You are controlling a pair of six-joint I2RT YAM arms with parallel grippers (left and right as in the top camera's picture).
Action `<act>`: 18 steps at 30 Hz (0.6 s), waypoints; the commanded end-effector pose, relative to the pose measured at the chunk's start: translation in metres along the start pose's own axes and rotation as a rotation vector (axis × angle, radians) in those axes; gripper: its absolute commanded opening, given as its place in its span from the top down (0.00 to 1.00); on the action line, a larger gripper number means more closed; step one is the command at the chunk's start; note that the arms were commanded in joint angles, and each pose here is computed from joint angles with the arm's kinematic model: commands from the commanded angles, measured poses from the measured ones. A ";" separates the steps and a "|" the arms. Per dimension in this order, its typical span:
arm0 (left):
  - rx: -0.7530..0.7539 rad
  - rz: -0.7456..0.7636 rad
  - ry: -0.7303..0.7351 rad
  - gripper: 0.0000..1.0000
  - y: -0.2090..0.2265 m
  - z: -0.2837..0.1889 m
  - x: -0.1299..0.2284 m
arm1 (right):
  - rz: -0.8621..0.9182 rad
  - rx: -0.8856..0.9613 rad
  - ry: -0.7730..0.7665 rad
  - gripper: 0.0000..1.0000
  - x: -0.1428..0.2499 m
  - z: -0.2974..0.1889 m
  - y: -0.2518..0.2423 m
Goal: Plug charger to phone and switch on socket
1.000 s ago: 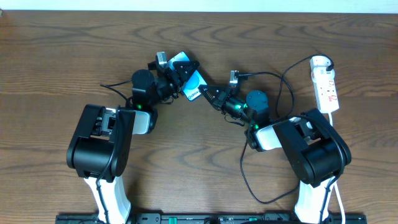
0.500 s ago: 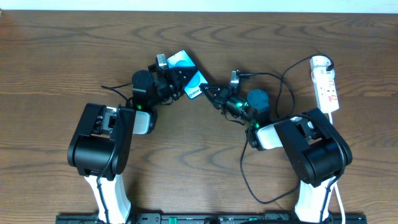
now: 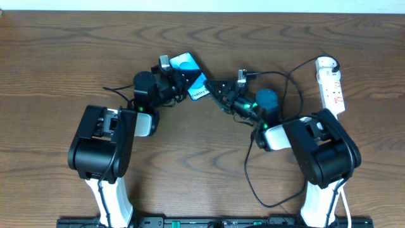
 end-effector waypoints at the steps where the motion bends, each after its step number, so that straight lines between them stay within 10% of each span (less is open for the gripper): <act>1: 0.027 -0.042 0.018 0.93 -0.004 -0.009 -0.008 | -0.130 -0.019 0.046 0.01 -0.008 -0.008 0.003; 18: 0.056 -0.253 0.203 0.93 -0.021 -0.006 -0.017 | -0.338 0.311 0.078 0.01 -0.004 -0.037 0.002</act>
Point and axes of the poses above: each gripper's point midway between its finger pads, its own z axis out along the fingers, its own y axis along the line the jaws close on, x = y × z, the point moved 7 cm from there along -z, back along the fingers, and after that the axes turned 11 degrees about z, right-handed, at the moved point
